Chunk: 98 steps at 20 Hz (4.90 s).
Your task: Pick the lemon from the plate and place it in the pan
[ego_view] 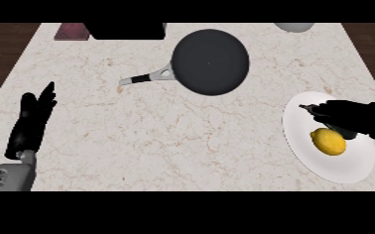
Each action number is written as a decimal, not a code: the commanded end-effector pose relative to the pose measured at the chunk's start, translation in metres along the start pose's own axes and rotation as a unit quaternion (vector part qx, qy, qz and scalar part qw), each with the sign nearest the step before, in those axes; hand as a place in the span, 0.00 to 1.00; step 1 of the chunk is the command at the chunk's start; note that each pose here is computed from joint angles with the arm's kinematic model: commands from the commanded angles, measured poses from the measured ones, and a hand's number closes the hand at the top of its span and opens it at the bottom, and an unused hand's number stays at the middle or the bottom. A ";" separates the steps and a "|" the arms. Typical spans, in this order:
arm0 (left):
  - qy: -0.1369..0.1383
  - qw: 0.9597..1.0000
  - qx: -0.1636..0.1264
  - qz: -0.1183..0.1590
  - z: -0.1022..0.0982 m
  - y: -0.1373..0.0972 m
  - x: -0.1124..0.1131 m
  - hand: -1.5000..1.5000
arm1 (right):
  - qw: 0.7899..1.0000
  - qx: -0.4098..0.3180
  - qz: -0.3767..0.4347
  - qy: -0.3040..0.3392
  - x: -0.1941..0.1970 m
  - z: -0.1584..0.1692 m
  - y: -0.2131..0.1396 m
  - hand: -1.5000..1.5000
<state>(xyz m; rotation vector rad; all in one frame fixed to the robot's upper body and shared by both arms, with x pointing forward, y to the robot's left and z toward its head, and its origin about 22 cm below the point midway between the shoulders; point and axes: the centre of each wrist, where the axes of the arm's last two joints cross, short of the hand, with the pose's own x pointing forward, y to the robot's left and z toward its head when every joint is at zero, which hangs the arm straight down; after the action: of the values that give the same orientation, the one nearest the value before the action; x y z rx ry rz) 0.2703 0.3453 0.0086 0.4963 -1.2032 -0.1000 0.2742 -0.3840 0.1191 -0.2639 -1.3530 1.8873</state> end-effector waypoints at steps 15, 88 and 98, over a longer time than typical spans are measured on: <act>0.001 1.000 -0.001 0.000 0.018 -0.011 -0.010 0.50 | 0.999 0.026 0.035 0.022 -0.019 -0.010 0.054 0.00; -0.015 1.000 -0.009 0.002 0.000 -0.014 0.013 0.50 | 0.649 -0.503 -0.191 0.537 0.124 -0.265 -0.074 1.00; -0.016 1.000 -0.015 0.001 -0.002 -0.023 0.004 0.50 | 0.640 -0.482 -0.241 0.548 0.062 -0.294 -0.055 1.00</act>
<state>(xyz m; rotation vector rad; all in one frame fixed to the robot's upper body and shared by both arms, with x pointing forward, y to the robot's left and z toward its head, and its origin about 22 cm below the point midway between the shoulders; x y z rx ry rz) 0.2800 0.3344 0.0138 0.4710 -1.2270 -0.1240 0.4168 -0.1207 0.0812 -1.2341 -1.1652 0.2036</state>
